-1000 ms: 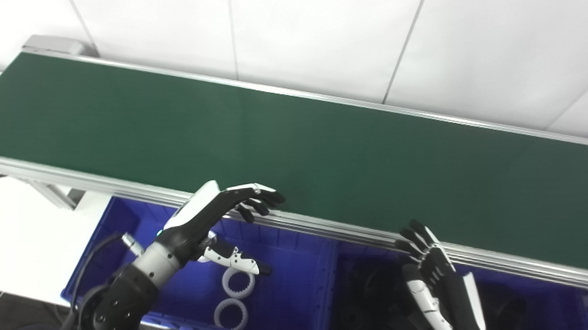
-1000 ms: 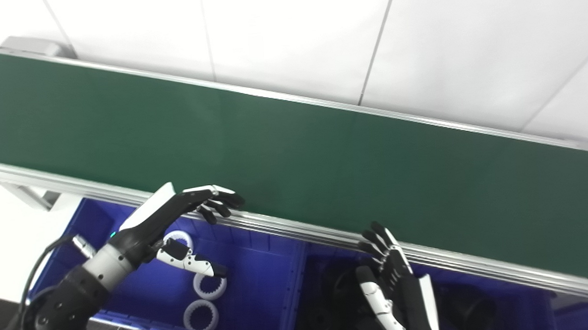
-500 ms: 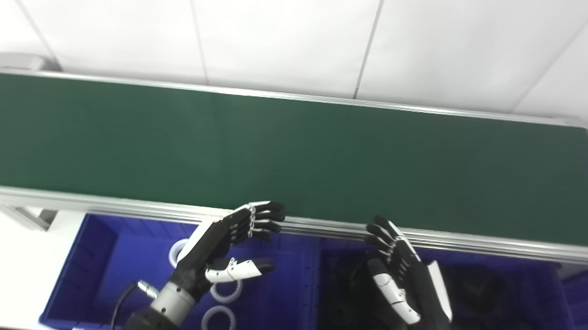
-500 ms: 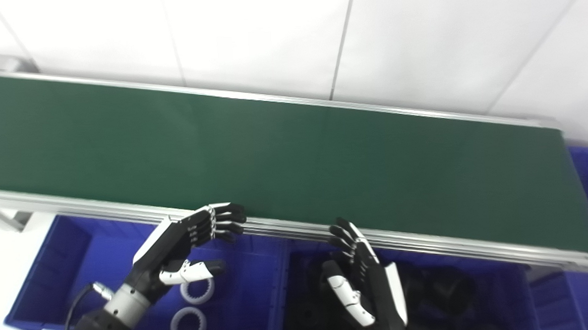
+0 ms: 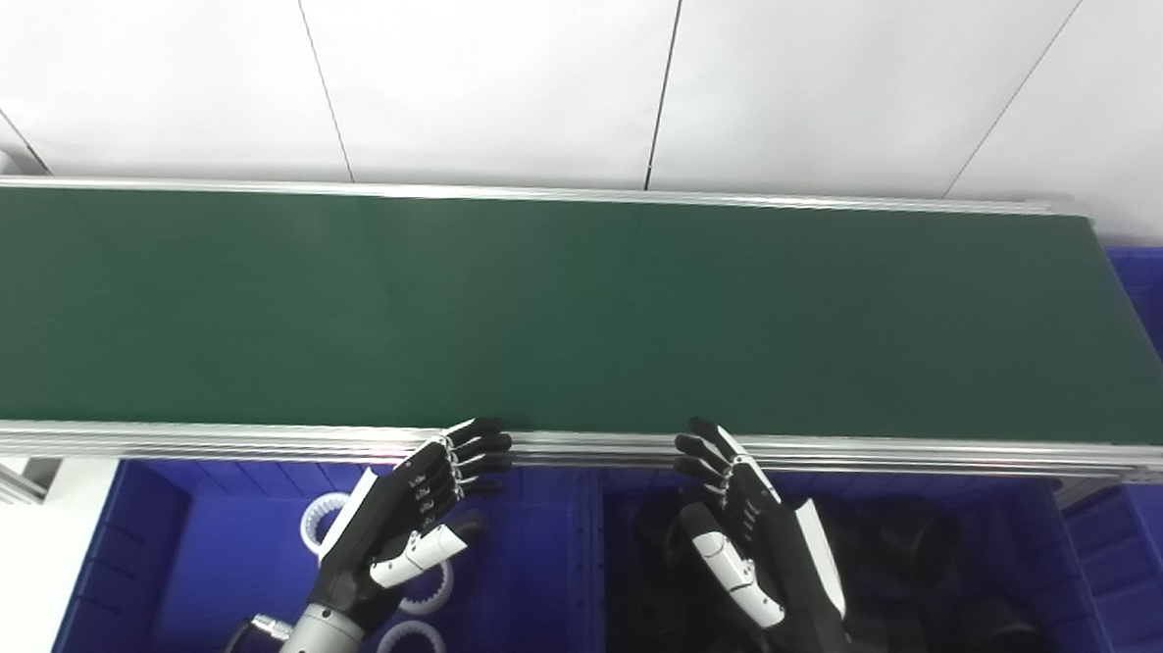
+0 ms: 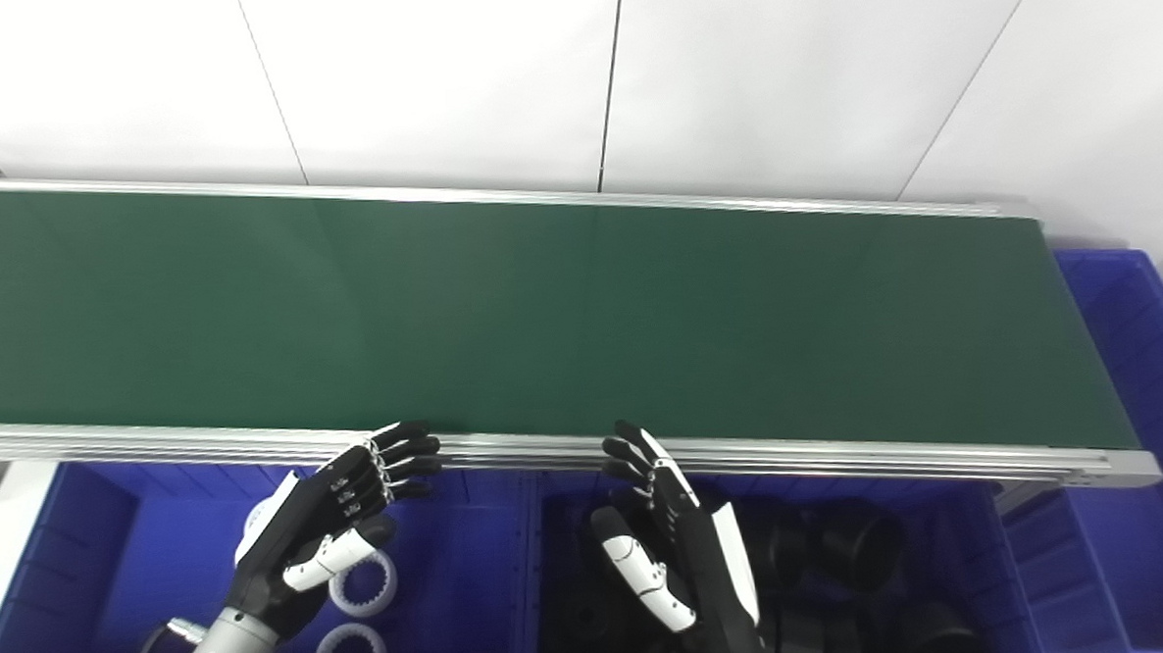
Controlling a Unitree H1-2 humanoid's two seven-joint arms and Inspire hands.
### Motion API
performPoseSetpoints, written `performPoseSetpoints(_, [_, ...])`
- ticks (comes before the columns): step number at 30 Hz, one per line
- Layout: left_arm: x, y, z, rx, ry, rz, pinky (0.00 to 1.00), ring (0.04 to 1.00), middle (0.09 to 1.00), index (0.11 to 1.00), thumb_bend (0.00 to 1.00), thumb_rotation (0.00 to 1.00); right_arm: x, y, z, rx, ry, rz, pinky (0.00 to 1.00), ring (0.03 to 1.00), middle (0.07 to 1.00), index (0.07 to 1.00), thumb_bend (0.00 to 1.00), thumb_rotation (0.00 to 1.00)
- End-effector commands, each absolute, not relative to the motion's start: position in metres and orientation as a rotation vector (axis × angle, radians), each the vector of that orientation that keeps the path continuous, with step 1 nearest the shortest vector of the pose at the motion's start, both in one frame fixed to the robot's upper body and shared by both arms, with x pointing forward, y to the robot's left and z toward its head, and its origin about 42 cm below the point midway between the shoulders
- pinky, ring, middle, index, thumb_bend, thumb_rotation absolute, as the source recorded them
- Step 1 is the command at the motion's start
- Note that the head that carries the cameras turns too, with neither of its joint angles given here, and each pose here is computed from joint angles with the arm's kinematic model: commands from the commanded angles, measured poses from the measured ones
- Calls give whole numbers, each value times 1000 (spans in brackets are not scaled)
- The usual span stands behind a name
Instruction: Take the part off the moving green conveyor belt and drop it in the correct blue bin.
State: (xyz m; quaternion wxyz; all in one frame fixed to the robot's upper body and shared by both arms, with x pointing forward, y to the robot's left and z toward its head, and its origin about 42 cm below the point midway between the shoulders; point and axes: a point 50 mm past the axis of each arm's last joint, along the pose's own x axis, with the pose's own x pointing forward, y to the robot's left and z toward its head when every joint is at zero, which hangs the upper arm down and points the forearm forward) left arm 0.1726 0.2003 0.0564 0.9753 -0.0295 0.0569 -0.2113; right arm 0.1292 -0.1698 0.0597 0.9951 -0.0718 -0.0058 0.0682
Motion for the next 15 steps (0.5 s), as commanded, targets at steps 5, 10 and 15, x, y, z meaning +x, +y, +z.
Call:
performPoseSetpoints(5, [178,205,65,-39,38,-439,738,797,827,830,825,510,129,-161,68,-118,-76,120,732,806,844,899,538,764])
performPoseSetpoints(10, [178,205,65,-41,33,-433,742,808,836,841,818,496,128,-162,67,-117,-80,121,729,809,848,901,520,768])
performPoseSetpoints(15, [178,201,66,-58,18,-405,747,822,847,861,829,500,129,-163,65,-114,-81,123,736,810,848,900,505,772])
